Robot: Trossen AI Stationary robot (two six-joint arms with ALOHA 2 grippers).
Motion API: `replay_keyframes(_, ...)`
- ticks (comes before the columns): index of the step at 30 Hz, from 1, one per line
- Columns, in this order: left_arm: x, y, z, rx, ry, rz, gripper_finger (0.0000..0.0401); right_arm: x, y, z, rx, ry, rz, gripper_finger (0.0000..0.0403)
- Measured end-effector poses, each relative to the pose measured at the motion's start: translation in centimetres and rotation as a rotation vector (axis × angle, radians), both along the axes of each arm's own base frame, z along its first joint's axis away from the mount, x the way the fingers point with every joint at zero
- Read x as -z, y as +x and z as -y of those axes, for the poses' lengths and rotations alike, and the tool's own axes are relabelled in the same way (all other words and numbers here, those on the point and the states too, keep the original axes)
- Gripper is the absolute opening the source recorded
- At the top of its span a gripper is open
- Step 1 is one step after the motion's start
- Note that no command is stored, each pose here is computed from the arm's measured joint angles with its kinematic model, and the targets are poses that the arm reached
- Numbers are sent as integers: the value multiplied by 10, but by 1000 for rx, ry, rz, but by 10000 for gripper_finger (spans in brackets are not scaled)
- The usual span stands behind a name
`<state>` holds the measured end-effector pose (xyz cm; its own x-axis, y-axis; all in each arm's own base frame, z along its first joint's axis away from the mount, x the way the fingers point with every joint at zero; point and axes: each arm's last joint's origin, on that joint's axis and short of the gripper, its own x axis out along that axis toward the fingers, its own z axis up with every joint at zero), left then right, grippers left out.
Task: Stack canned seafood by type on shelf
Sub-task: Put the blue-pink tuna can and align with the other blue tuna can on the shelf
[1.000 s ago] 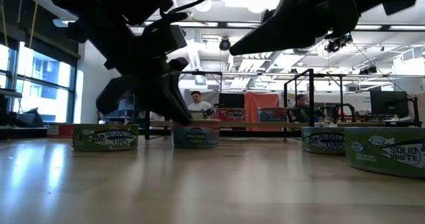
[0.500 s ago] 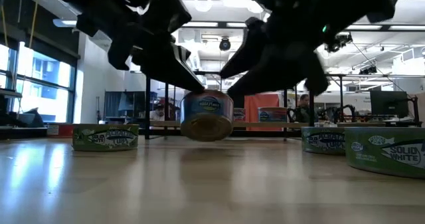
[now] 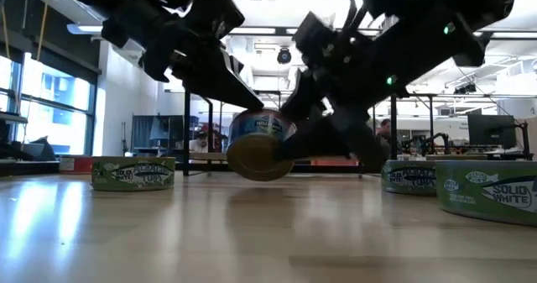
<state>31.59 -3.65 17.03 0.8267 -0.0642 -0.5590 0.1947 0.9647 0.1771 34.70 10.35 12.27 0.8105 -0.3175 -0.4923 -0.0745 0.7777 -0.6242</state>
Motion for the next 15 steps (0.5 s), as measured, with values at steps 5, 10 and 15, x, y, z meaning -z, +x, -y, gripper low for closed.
replay_keyframes(5, -1, 0, 3, 3, -8, 7, 0, -1, 2, 2, 66, 92, 53, 230)
replay_keyframes(10, -4, -1, 9, -15, -7, 22, 0, -2, 1, 1, 86, 160, 75, 163)
replay_keyframes(15, -14, -17, 11, -166, 69, -52, 1, -24, -13, -4, 172, 157, 44, 163)
